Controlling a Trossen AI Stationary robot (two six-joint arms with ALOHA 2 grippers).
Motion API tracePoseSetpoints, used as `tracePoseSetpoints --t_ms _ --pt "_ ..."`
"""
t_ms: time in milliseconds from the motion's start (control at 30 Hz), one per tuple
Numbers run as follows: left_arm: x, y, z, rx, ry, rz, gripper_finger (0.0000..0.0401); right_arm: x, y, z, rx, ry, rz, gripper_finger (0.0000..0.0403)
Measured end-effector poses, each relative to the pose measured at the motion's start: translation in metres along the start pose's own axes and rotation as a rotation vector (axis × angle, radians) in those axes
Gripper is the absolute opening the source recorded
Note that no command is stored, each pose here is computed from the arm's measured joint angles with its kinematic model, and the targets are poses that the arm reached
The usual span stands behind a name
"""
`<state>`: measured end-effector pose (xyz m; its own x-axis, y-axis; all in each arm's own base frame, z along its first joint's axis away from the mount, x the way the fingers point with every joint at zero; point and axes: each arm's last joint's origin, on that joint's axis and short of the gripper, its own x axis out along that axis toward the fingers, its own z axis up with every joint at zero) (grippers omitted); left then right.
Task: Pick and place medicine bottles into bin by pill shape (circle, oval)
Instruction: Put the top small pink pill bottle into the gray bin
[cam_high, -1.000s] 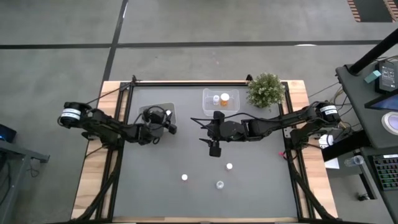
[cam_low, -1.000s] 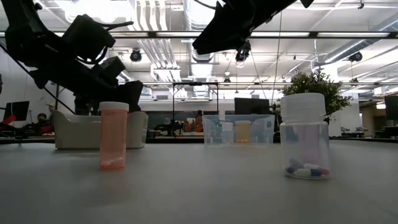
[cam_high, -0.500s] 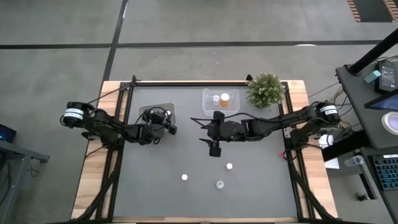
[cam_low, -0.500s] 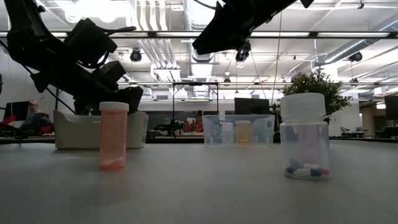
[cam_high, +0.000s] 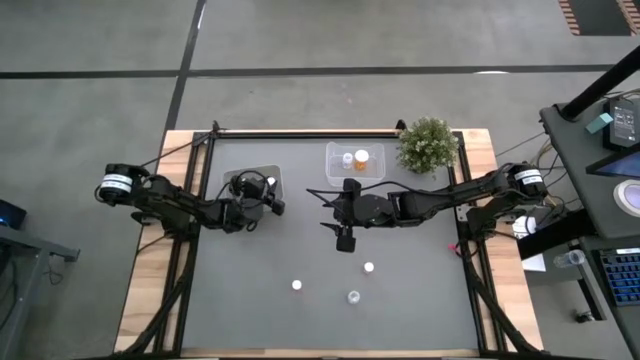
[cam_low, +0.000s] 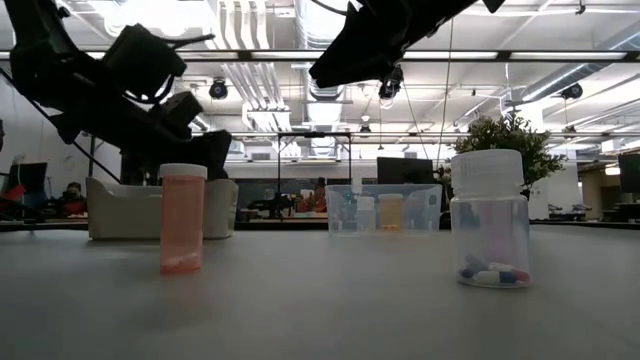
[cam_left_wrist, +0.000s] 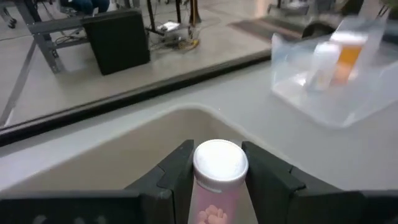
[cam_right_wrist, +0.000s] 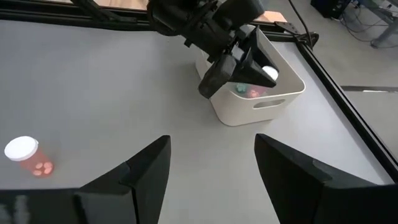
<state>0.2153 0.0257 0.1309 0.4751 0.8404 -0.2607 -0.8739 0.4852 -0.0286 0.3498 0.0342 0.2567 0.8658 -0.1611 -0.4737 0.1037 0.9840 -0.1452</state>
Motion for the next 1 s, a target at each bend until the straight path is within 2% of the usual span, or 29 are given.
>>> tracePoseSetpoints --t_ms 233,367,467,567,700,767,1000 --pt "-0.009 0.002 0.023 0.039 -0.039 -0.101 0.0112 0.000 0.000 0.000 0.000 0.000 0.000 0.0226" --pt "-0.015 0.008 0.033 0.198 -0.018 -0.231 0.0112 0.000 0.000 0.000 0.000 0.001 0.000 0.0226" --pt "-0.017 0.019 0.036 0.245 0.030 -0.290 0.0112 0.000 0.000 0.000 0.000 0.001 0.001 0.0226" --pt "-0.018 0.033 0.034 0.242 0.048 -0.295 0.0112 0.000 0.000 0.000 0.000 0.001 0.003 0.0225" --pt "-0.019 0.043 0.034 0.178 0.015 -0.400 0.0112 0.000 0.000 0.000 0.000 0.000 0.003 0.0224" --pt "-0.018 0.048 0.030 0.194 0.002 -0.445 0.0112 0.000 0.000 0.000 -0.001 0.001 0.003 0.0224" --pt "-0.014 0.059 0.015 0.166 -0.024 -0.422 0.0112 0.000 0.000 0.000 -0.005 -0.003 0.003 0.0224"
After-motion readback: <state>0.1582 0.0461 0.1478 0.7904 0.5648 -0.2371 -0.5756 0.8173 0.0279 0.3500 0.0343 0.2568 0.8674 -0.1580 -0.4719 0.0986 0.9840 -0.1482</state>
